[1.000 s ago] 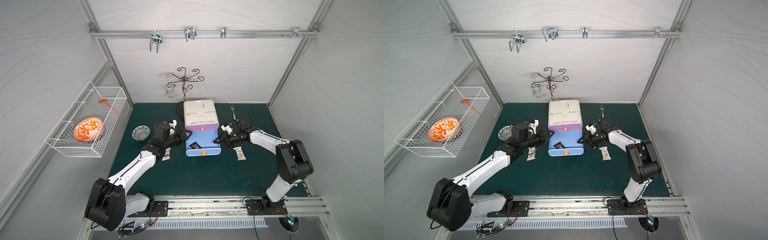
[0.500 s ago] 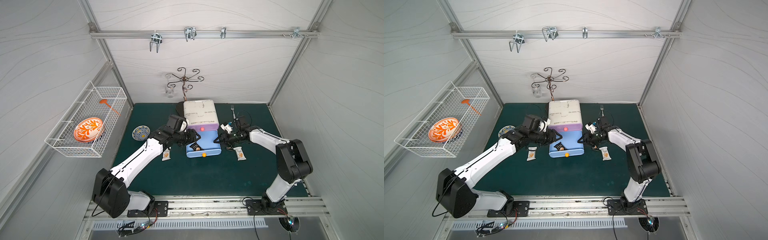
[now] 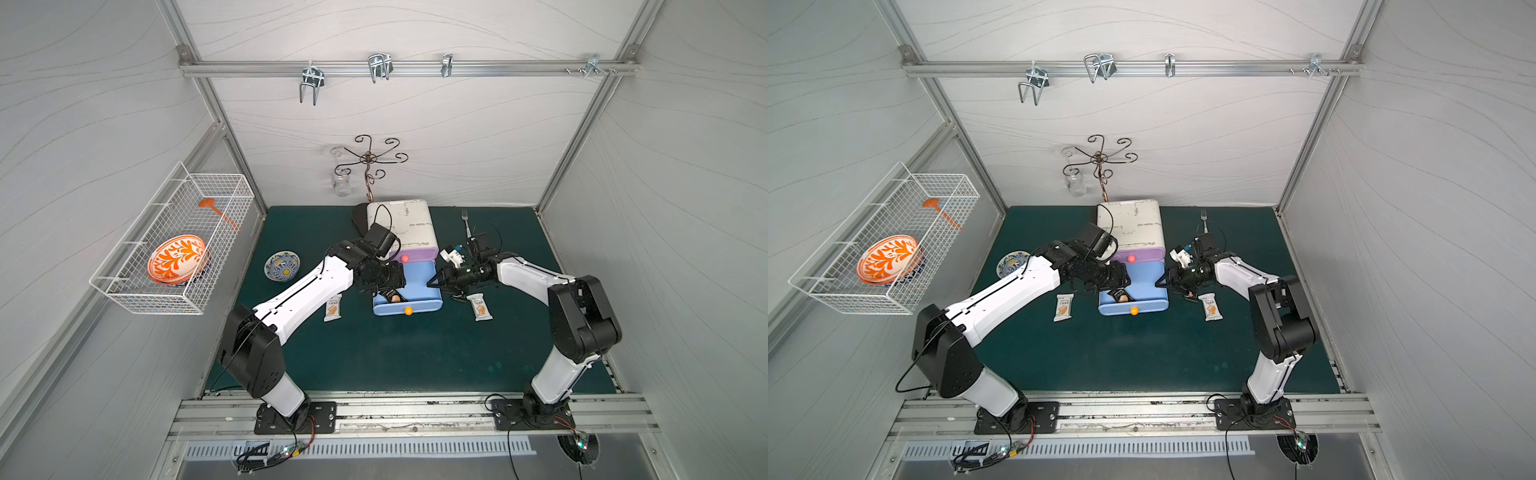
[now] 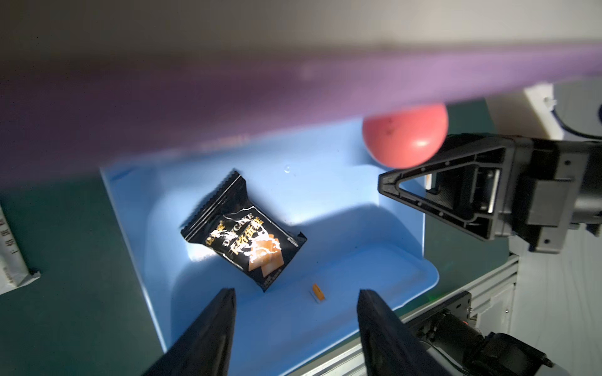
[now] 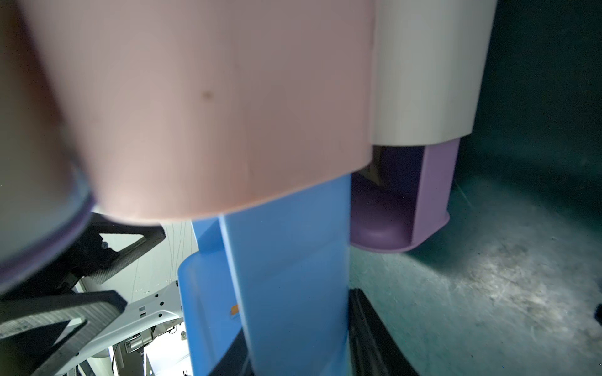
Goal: Take the cookies out of the drawer
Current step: Pick up the cookie from the drawer.
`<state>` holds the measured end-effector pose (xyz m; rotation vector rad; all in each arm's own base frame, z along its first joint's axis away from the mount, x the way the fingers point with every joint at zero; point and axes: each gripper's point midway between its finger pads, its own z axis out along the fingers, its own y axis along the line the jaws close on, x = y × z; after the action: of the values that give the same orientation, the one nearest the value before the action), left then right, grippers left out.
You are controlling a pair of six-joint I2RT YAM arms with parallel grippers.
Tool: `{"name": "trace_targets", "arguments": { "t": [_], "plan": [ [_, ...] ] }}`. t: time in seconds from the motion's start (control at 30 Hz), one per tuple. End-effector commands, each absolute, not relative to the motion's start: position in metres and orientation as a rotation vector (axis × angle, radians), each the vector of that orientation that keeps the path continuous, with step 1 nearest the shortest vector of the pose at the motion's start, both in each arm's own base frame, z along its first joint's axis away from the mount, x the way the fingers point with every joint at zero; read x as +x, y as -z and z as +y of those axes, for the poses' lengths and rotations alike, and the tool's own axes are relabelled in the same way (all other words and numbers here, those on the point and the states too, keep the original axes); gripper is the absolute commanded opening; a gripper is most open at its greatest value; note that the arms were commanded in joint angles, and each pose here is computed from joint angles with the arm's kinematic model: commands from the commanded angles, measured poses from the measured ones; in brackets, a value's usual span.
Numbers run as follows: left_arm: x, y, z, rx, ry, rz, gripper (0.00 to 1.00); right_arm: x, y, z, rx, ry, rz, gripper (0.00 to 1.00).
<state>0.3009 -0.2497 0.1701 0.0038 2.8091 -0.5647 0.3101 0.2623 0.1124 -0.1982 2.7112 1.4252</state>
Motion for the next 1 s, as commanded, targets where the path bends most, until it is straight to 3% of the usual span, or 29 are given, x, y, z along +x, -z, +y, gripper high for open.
{"name": "trace_targets", "arguments": {
  "t": [0.0, 0.67, 0.97],
  "plan": [
    [0.294, -0.161, -0.238, -0.002, 0.428, 2.874, 0.69, 0.313, -0.120, 0.266, -0.237, -1.441, 2.692, 0.39],
    [0.280, -0.129, -0.249, -0.014, 0.284, 2.973, 0.76, 0.316, -0.120, 0.266, -0.265, -1.436, 2.695, 0.38],
    [0.281, -0.168, -0.245, -0.100, 0.367, 2.785, 0.76, 0.316, -0.120, 0.266, -0.273, -1.425, 2.693, 0.38]
  ]
}}
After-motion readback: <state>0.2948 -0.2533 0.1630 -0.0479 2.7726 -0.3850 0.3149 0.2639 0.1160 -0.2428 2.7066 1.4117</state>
